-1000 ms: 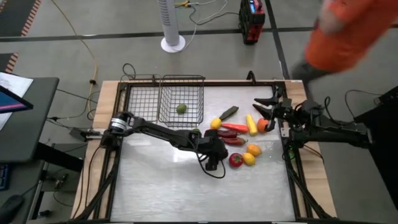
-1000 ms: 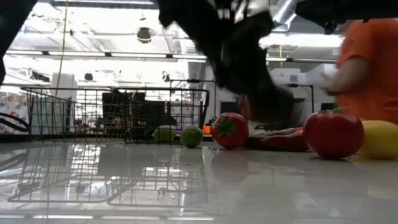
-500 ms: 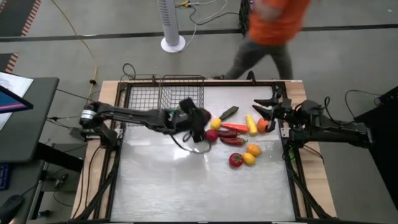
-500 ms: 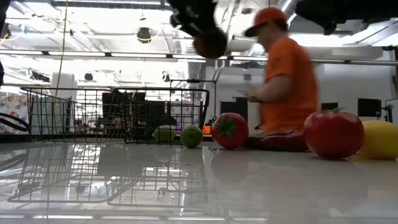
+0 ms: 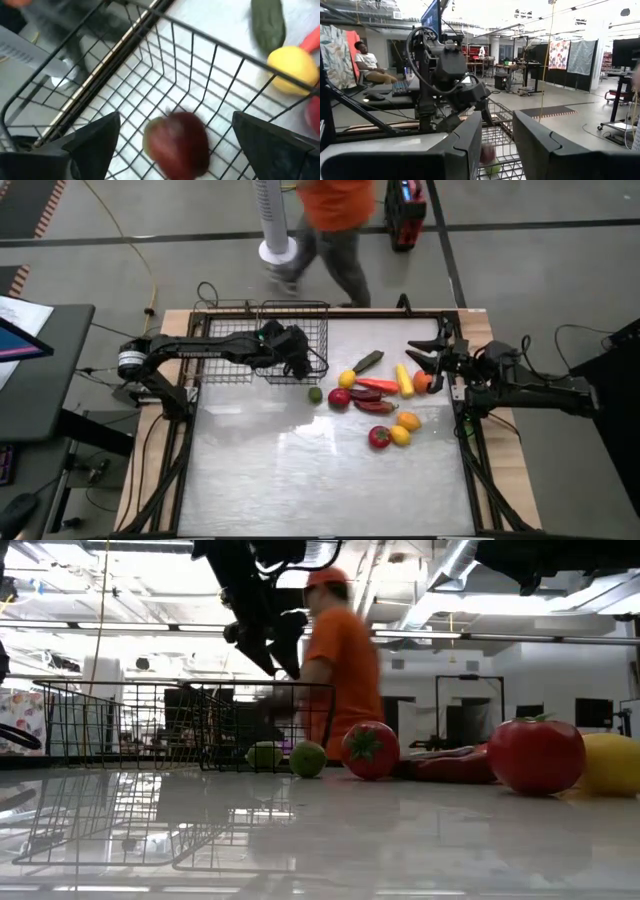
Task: Sort produce into baskets
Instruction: Put the top red tomato into the right wire basket
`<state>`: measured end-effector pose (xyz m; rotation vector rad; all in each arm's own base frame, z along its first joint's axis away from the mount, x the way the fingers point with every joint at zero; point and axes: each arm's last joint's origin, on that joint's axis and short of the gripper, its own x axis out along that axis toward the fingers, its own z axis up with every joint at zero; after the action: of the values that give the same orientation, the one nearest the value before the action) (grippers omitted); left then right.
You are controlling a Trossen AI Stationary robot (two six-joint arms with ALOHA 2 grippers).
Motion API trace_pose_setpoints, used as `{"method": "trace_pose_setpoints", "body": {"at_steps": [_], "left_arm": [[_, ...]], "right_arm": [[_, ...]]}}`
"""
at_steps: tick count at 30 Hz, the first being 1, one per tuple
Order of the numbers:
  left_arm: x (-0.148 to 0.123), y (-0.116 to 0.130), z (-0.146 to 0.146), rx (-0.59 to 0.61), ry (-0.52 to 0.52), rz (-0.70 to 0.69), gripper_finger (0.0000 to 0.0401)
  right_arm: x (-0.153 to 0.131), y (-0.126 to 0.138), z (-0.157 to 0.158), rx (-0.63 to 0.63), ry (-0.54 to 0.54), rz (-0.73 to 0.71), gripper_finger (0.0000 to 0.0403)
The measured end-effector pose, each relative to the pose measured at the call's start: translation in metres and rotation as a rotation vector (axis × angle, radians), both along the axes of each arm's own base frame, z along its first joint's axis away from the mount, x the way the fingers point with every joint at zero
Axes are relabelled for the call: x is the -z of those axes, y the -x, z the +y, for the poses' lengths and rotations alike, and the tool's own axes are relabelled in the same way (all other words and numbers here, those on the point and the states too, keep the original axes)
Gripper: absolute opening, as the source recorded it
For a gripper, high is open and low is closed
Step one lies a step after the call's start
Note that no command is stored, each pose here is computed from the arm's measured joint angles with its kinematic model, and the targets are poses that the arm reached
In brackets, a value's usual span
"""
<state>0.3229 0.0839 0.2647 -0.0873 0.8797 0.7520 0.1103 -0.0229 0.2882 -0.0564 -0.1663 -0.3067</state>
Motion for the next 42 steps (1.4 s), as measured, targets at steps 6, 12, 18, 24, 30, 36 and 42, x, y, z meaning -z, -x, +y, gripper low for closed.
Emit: {"method": "trace_pose_setpoints", "body": {"at_steps": [6,12,18,24,30,36,42], "left_arm": [[-0.014,-0.006,-0.006,0.051,-0.025,-0.026,0.0389],[-0.021,-0.019,-0.055,0.201,-0.105,-0.065,0.0379],[-0.021,-0.029,-0.092,0.322,-0.081,-0.141,0.0363],[-0.002,-0.043,-0.102,0.409,-0.008,-0.105,0.0337],[0.004,-0.076,-0.117,0.507,-0.048,0.011,0.0324],[0.009,-0.104,-0.121,0.597,-0.068,0.197,0.0323],[0.025,-0.126,-0.117,0.621,-0.011,0.248,0.0328]], "right_arm": [[0.000,0.000,0.000,0.001,0.004,0.002,0.0139],[0.000,0.000,0.000,0.002,0.007,0.002,0.0139],[-0.002,0.000,0.000,0.000,0.003,-0.020,0.0139],[-0.002,0.000,0.000,-0.005,-0.007,-0.026,0.0139],[-0.002,0.000,0.000,0.000,-0.003,-0.021,0.0139],[0.001,0.000,-0.001,0.005,-0.003,0.006,0.0139],[0.001,0.000,-0.001,0.005,-0.002,0.008,0.0139]]}}
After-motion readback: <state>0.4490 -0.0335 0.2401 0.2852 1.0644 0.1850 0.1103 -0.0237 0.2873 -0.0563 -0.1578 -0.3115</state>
